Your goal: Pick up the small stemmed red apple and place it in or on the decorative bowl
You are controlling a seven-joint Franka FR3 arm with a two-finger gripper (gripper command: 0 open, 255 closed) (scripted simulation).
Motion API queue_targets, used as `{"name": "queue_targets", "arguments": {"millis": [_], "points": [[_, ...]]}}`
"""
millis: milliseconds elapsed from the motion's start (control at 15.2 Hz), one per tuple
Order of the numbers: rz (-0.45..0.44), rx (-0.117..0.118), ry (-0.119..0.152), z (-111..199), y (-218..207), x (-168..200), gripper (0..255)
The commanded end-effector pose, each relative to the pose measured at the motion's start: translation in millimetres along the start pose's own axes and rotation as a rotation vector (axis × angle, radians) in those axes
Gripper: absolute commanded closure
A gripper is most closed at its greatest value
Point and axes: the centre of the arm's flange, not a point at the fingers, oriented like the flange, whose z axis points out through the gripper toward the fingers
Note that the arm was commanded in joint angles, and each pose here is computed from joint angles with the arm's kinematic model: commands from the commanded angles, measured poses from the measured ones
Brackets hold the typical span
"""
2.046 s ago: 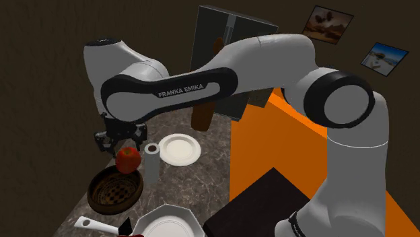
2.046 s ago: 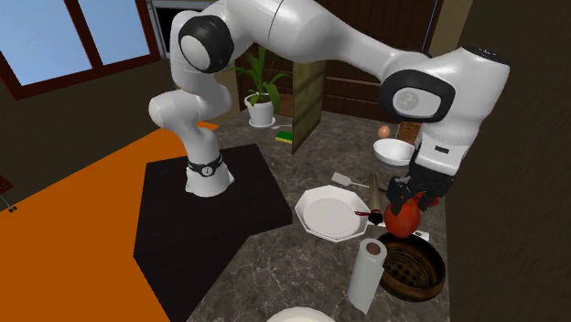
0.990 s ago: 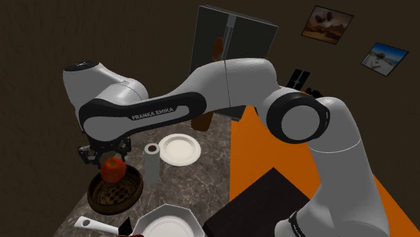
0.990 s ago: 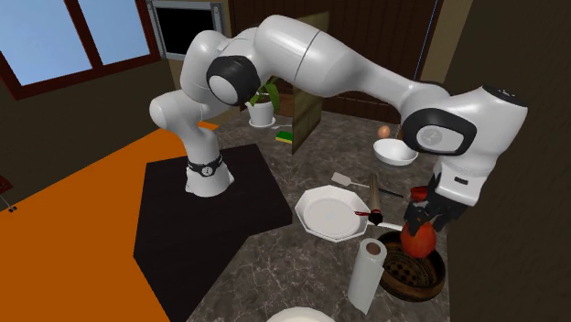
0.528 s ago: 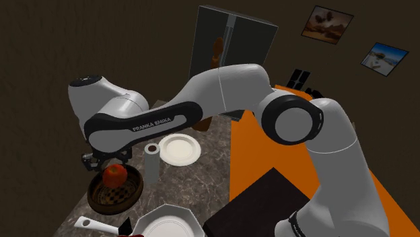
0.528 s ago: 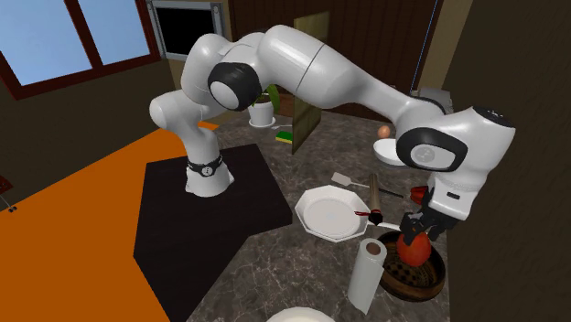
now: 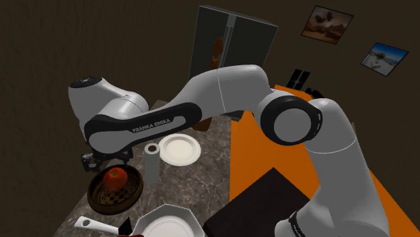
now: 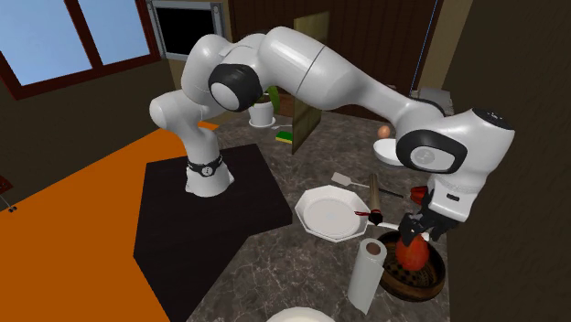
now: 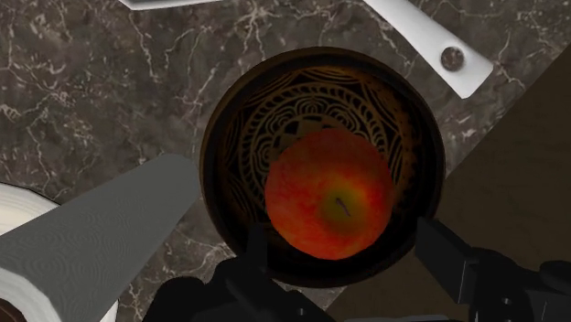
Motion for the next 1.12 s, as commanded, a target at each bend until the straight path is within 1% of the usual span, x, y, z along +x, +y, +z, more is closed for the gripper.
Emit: {"name": "queue_targets", "arguments": {"millis": [0,264,528,1056], "points": [[0.000,0.000,0.000,0.0,0.0,0.0,0],[0.000,0.000,0.000,0.0,0.0,0.0,0],[0.000,0.000,0.000,-50.0,0.0,0.0,0],[0.000,0.000,0.000,-50.0,0.0,0.0,0]]}}
